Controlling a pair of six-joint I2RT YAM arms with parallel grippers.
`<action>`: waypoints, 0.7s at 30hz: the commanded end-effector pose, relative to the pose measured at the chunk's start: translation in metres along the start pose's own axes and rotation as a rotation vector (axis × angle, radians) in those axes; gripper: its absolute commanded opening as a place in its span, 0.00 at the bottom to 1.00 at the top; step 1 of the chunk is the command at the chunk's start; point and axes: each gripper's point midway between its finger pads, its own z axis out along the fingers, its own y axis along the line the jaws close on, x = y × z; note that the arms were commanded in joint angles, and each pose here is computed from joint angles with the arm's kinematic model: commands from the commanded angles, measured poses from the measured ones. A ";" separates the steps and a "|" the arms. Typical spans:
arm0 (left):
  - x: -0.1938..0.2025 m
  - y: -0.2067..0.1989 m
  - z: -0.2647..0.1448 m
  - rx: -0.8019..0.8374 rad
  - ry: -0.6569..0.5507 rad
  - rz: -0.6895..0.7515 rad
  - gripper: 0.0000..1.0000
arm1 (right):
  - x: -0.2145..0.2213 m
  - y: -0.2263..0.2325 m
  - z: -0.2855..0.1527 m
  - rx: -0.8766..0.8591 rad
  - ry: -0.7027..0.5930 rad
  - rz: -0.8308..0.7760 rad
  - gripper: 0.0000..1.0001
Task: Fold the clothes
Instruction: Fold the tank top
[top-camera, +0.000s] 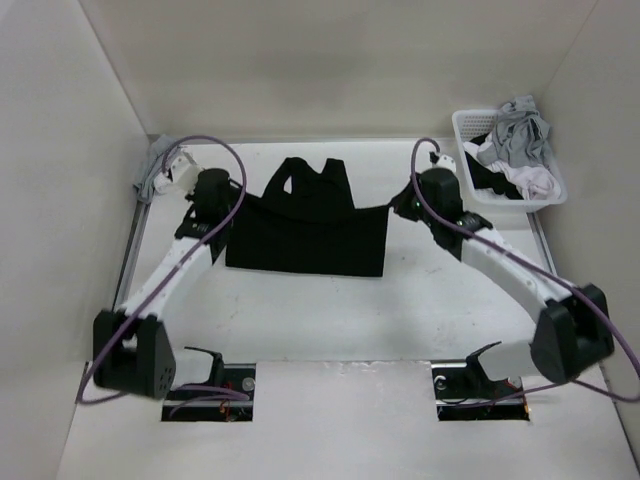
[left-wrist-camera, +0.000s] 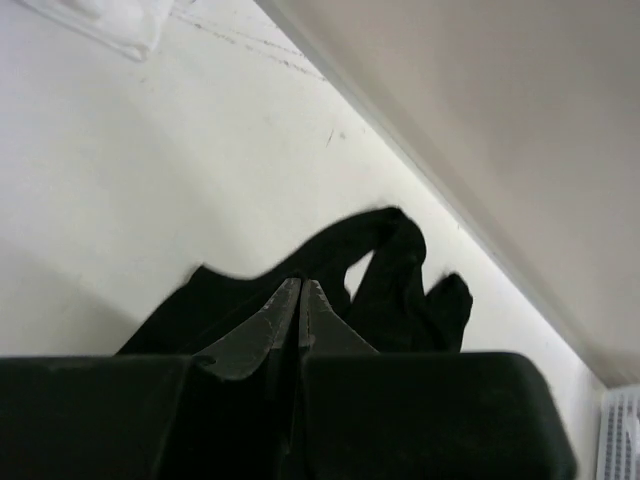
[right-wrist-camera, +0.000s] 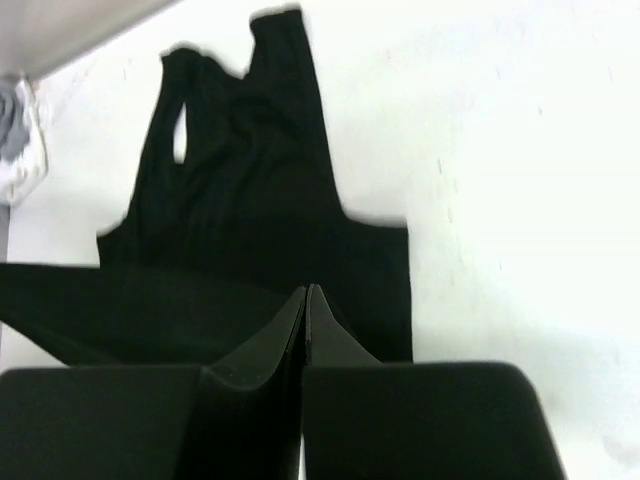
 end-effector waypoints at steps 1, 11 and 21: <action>-0.038 -0.053 0.038 0.115 -0.100 -0.070 0.00 | -0.056 0.032 0.034 -0.115 -0.082 -0.028 0.00; -0.004 -0.082 0.183 0.046 -0.047 0.002 0.02 | -0.104 0.007 0.178 -0.060 -0.049 0.035 0.00; -0.023 -0.063 0.165 0.072 -0.054 -0.062 0.33 | -0.118 0.012 0.175 -0.087 -0.119 0.086 0.58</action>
